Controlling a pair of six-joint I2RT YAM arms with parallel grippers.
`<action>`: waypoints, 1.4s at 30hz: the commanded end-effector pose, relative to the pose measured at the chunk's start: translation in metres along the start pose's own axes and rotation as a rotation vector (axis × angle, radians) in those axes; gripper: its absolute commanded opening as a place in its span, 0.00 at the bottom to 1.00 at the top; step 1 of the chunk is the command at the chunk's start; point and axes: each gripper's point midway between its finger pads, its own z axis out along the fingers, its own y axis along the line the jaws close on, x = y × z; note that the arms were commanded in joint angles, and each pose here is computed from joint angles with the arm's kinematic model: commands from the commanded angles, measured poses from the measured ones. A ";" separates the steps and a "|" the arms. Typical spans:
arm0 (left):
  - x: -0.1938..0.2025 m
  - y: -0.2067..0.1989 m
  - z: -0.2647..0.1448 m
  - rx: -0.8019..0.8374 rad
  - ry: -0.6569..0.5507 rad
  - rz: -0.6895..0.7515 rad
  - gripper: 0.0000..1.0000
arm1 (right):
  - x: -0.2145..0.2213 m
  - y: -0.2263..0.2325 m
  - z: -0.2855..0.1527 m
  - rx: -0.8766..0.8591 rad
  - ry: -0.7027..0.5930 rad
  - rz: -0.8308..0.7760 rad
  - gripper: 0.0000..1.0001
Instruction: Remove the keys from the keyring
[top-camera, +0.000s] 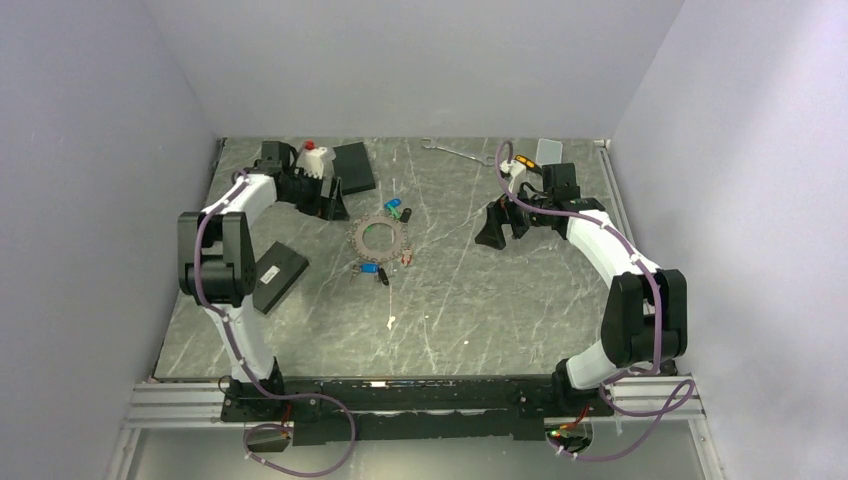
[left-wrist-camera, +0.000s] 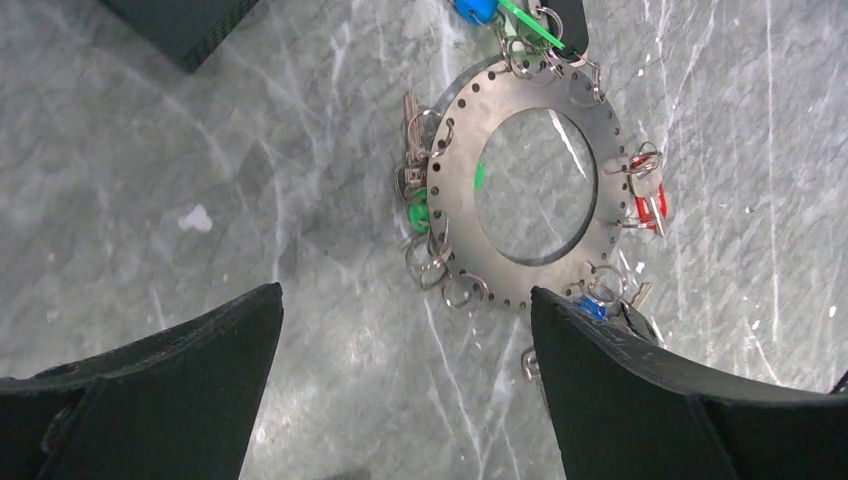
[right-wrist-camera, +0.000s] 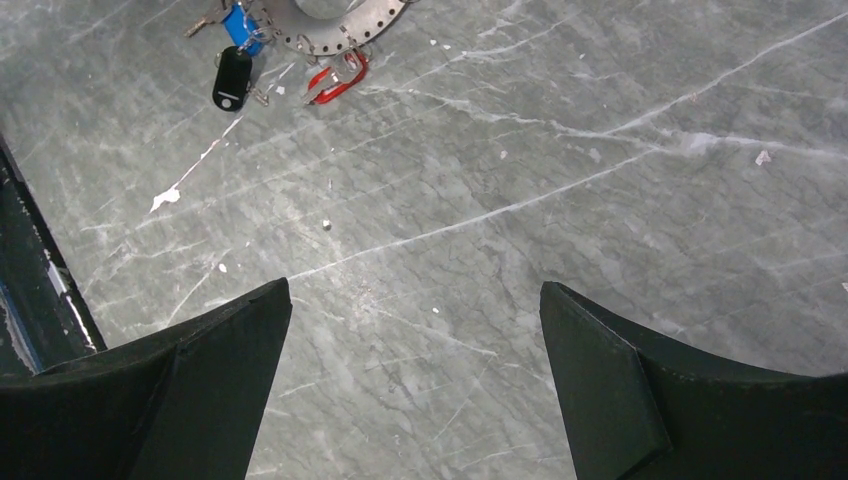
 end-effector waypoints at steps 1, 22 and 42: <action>-0.012 -0.007 0.022 0.048 0.010 0.095 0.96 | -0.016 0.002 -0.002 -0.024 -0.038 -0.040 1.00; 0.038 -0.052 0.047 0.133 0.190 0.141 0.51 | -0.017 0.006 0.000 -0.050 -0.053 -0.020 1.00; 0.019 -0.103 0.006 0.100 0.134 0.086 0.17 | -0.019 0.029 0.025 -0.025 -0.110 -0.055 1.00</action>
